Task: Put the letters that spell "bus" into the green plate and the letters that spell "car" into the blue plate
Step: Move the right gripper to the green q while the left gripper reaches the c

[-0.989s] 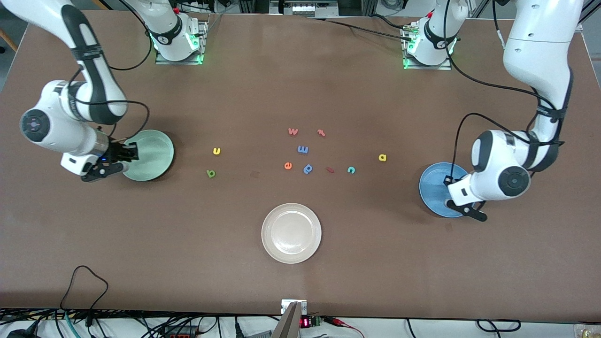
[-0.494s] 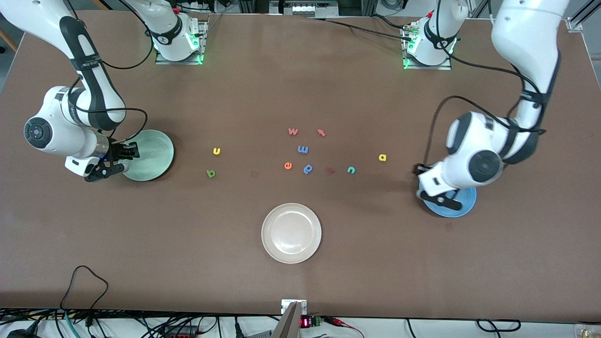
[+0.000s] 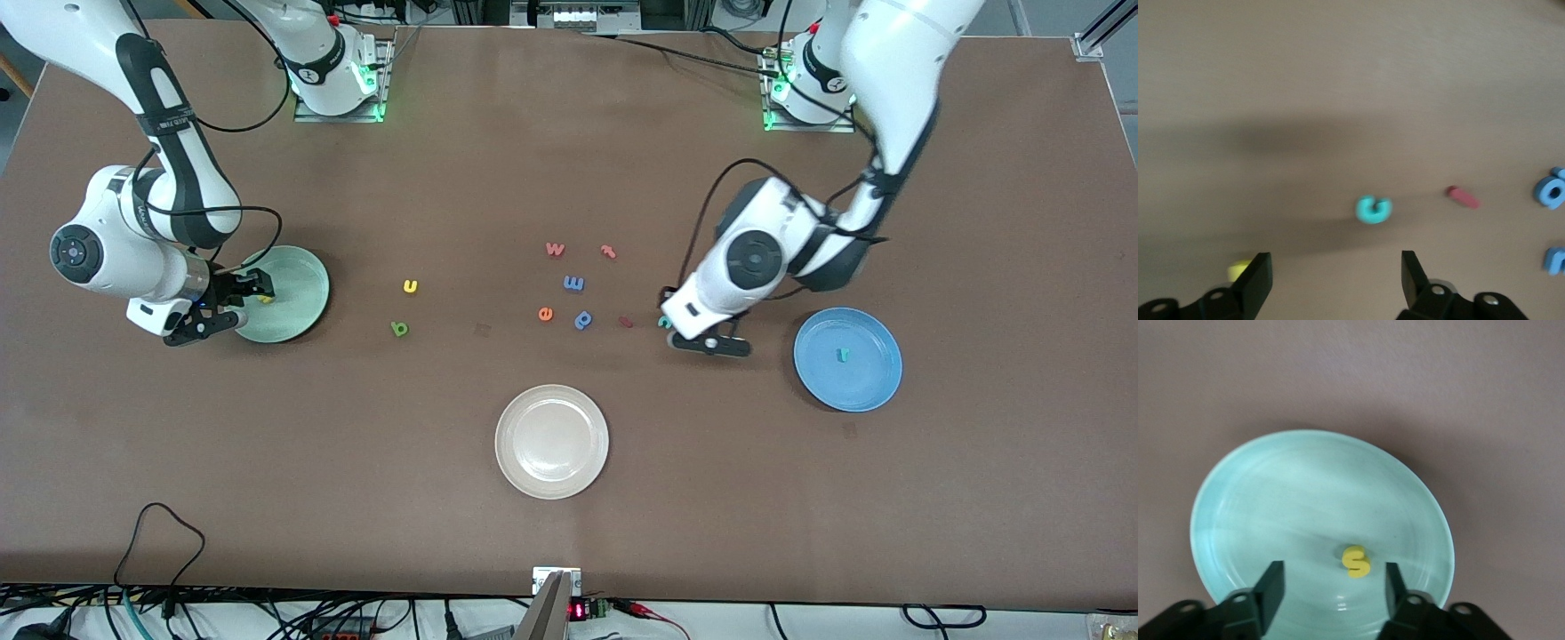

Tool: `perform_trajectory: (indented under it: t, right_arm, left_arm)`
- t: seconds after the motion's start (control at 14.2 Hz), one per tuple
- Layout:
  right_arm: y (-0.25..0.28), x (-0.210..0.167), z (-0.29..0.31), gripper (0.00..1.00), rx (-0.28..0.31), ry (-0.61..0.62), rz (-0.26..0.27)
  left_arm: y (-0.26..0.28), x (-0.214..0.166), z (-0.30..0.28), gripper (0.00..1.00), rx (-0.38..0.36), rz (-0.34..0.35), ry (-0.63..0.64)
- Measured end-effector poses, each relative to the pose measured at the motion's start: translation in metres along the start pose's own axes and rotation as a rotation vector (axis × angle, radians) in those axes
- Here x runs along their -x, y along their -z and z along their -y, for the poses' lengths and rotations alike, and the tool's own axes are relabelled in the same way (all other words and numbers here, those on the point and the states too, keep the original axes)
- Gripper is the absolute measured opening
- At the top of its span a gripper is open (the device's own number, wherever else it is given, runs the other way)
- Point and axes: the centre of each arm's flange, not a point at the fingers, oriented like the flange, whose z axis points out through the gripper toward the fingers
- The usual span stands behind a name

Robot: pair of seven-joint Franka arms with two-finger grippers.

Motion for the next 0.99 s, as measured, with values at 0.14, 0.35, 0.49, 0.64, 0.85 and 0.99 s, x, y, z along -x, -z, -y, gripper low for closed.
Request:
perform_trajectory:
  t: [0.14, 0.35, 0.49, 0.64, 0.85, 0.99]
  right_arm:
    - [0.011, -0.016, 0.018, 0.94, 0.015, 0.040, -0.022]
    - [0.038, -0.051, 0.069, 1.00, 0.051, 0.116, -0.074]
    - [0.049, -0.069, 0.109, 1.00, 0.064, 0.127, -0.098]
    - [0.052, -0.080, 0.147, 1.00, 0.071, 0.129, -0.107]
    - [0.043, -0.094, 0.187, 0.96, 0.076, 0.178, -0.101]
    - [0.032, -0.104, 0.200, 0.89, 0.075, 0.195, -0.092]
  left_arm:
    - [-0.029, -0.001, -0.006, 0.78, -0.041, -0.021, -0.036]
    - [-0.041, -0.005, 0.000, 0.74, -0.057, -0.029, -0.047]
    - [-0.043, -0.006, -0.003, 0.74, -0.046, -0.043, -0.050]
    - [-0.046, -0.006, -0.006, 0.74, -0.039, -0.050, -0.051]
    - [-0.050, -0.003, -0.011, 0.61, -0.039, -0.045, -0.056]
    - [-0.054, 0.000, -0.017, 0.44, -0.040, -0.040, -0.054]
